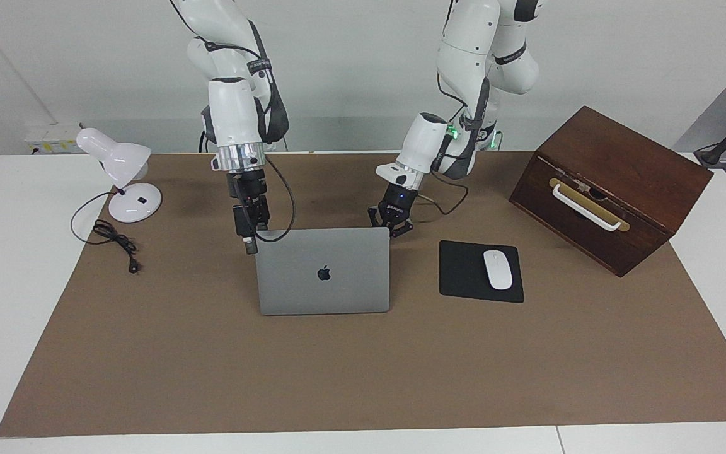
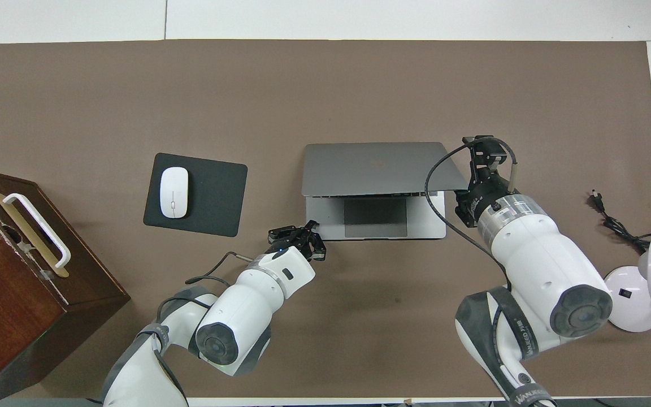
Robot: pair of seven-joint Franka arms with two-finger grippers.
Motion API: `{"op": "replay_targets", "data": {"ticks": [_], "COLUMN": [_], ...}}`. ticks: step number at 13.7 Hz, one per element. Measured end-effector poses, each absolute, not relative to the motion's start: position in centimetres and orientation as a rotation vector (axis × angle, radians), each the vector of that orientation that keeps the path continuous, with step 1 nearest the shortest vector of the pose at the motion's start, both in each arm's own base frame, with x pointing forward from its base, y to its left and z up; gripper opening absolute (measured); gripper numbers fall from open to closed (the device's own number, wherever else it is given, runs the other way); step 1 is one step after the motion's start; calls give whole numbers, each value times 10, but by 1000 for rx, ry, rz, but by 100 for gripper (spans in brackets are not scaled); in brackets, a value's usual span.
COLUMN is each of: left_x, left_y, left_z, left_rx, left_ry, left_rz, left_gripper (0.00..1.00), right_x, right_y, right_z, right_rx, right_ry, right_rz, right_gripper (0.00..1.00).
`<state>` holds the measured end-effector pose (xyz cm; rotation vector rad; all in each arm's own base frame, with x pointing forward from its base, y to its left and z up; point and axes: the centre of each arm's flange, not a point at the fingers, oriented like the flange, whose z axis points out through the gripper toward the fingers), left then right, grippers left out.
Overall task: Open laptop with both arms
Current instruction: 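Lift the laptop lid upward with the right gripper, left gripper holding the base, then push the lid farther open with the right gripper, away from the robot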
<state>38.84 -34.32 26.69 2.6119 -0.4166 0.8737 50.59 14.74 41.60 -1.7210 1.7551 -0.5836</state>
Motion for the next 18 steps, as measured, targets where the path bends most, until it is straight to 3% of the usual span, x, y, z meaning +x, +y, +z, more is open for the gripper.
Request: {"op": "replay_targets", "data": {"ticks": [18], "left_x": [388], "left_y": [-343], "left_z": [267], "left_rx": [2612], "left_ry": [-417], "left_rz": [874], "left_gripper": [1], "right_x": [580], "right_y": [127], "right_z": [463], "right_rx": [-1639], "right_ry": [1766], "right_rz": [-488], "right_gripper": [100]}}
